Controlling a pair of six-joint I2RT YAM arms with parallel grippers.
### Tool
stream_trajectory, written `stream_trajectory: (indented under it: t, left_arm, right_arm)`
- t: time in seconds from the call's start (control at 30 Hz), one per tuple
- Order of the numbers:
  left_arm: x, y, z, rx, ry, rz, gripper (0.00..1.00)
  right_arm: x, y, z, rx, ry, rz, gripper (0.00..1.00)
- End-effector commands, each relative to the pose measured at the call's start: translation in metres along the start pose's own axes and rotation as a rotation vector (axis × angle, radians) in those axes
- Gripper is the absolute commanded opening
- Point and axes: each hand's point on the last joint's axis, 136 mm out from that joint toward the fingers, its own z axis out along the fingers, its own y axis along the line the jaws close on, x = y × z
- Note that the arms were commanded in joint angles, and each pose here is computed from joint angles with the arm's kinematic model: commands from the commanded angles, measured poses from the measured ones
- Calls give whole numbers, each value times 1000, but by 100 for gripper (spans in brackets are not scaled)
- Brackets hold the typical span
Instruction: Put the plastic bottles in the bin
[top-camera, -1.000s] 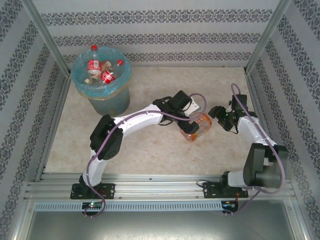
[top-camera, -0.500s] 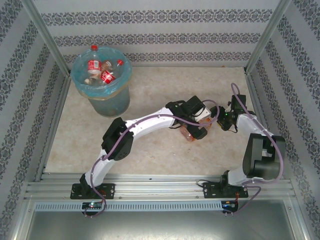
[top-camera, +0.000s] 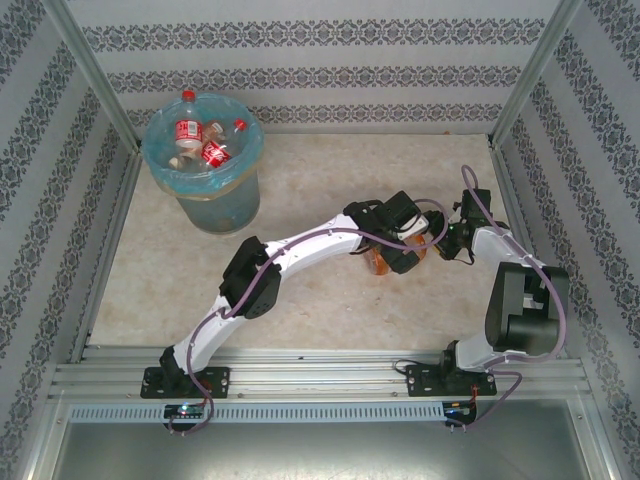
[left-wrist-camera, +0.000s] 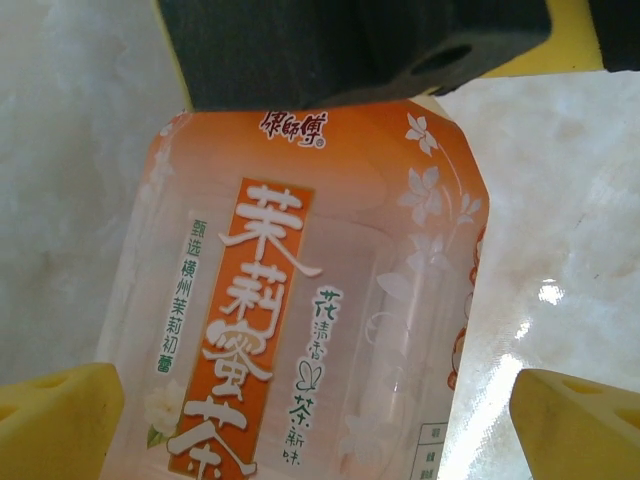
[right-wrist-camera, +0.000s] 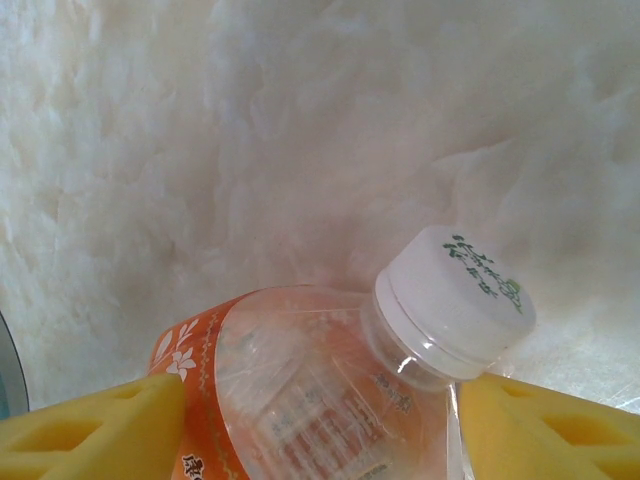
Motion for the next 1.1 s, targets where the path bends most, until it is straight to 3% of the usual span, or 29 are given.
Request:
stream_trajectory:
  t: [0.0,0.27,0.6,1.07]
  left_arm:
    - [30,-1,20,-24,111,45,100]
    - [29,1,18,-36,111,78,100]
    - [34,6,28,-55,130,109,100]
    - [58,22,53,-129,214,216,100]
  right_arm:
    - [-8,-1,-1,-10,-17,7,72]
    - [-19,-7,5,5,-54,29,65]
    - [-20,-10,28,-21,-9,70,58]
    - [-21,1,34,-59,20,93,64]
